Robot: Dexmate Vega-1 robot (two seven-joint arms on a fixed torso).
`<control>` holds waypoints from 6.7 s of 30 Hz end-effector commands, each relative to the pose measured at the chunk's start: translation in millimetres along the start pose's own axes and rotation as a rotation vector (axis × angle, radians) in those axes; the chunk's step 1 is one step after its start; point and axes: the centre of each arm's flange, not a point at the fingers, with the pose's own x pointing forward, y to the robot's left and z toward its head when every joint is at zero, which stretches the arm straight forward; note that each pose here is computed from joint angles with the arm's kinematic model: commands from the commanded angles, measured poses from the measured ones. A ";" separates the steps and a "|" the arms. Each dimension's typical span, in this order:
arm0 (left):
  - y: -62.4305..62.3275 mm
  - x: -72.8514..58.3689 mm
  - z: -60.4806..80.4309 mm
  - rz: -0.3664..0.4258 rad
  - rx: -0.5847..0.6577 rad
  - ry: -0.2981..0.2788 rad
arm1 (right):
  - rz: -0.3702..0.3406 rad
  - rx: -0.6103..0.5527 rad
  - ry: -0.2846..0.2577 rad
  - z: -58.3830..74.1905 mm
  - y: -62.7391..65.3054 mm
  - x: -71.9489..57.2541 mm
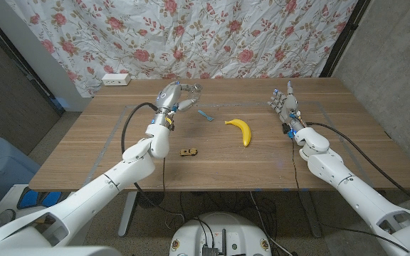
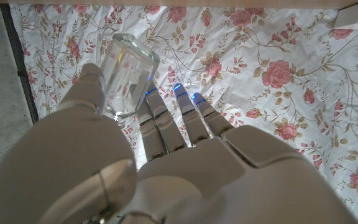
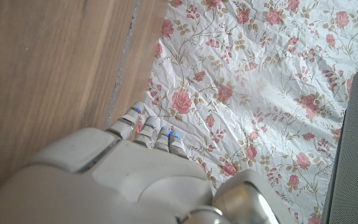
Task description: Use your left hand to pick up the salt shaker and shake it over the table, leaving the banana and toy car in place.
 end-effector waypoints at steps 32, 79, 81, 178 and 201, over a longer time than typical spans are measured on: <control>-13.4 -21.0 -57.3 -0.177 -0.348 0.252 | 0.000 0.000 0.000 0.0 0.0 0.0; -37.0 -46.4 -85.6 -0.202 -0.389 0.253 | 0.000 0.000 0.000 0.0 0.0 0.0; -37.2 -47.3 -86.1 -0.203 -0.388 0.254 | 0.000 0.000 0.000 0.0 0.0 0.0; -46.9 -61.2 -108.1 -0.306 -0.199 0.197 | 0.000 0.000 0.000 0.1 0.0 0.0; -30.9 -55.2 -113.4 -0.326 -0.265 0.176 | 0.000 0.000 0.000 0.0 0.0 0.0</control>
